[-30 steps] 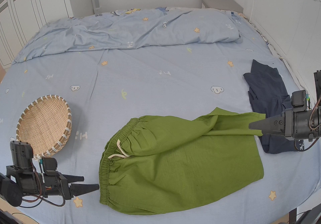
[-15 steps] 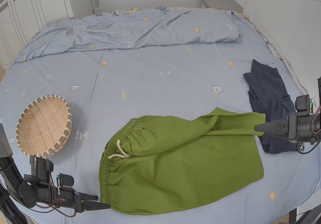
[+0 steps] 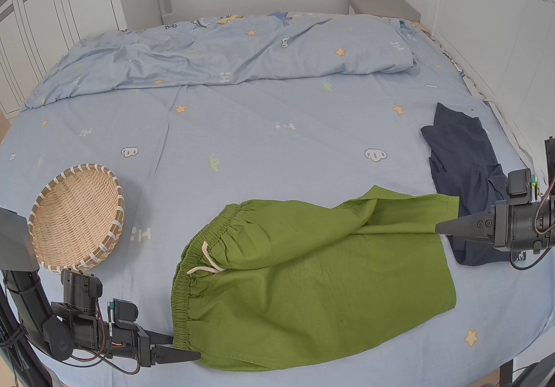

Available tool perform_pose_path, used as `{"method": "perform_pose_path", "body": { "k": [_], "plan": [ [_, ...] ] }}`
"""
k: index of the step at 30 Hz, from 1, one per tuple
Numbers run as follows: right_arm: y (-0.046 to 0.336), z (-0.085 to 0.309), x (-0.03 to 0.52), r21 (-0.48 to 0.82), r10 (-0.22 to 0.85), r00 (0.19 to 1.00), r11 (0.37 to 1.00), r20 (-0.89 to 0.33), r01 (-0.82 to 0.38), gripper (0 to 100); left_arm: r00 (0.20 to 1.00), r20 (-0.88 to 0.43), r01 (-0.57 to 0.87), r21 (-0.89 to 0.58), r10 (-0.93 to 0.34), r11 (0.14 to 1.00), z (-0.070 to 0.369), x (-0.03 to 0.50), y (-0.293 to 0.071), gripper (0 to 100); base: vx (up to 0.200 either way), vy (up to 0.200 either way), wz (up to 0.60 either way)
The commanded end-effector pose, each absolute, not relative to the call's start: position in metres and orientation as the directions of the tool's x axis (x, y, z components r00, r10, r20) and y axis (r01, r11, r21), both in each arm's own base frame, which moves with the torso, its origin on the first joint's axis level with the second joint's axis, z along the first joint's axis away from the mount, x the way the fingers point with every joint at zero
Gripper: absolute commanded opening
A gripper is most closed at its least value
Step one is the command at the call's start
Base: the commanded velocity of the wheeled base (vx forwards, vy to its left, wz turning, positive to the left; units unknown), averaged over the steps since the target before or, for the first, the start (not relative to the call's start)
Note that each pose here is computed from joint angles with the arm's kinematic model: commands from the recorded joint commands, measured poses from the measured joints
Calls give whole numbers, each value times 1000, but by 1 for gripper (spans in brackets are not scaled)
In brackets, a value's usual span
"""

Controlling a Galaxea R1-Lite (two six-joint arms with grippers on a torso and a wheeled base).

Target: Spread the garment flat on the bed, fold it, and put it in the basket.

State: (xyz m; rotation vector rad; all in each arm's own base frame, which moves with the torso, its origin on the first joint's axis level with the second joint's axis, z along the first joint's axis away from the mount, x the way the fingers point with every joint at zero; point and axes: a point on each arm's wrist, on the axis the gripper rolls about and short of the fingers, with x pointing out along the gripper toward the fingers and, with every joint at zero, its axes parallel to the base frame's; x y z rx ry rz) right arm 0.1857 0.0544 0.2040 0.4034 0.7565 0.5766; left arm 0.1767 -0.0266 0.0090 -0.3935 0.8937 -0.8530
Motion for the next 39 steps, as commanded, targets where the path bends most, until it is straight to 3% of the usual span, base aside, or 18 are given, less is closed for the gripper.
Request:
{"method": "perform_pose_path", "body": {
  "k": [1,2,16,19,25,29,39],
  "plan": [
    [55,203,187,536,618,583,775,-527,-336,100,292,-542,452,-648,-788,613,-5,175,-30,100,0,0,0],
    [55,203,187,536,618,583,775,-527,-336,100,291,-541,454,-647,-789,612,-5,175,-30,0,0,0,0],
    [55,197,188,537,615,571,778,-544,-326,100,335,-525,423,-658,-782,623,4,175,-25,0,0,0,0],
    [52,185,184,543,601,553,788,-576,-290,100,381,-521,365,-674,-763,642,18,164,-12,0,0,0,0],
    [38,167,183,533,557,549,816,-623,-223,100,432,-365,368,-764,-825,531,37,148,10,0,0,0,0],
    [26,138,173,510,520,497,843,-694,-171,100,483,-321,369,-770,-815,521,39,145,23,0,0,0,0],
    [16,84,170,519,529,313,846,-789,-124,100,479,-347,375,-749,-806,545,24,144,29,0,0,0,0]
  ]
}}
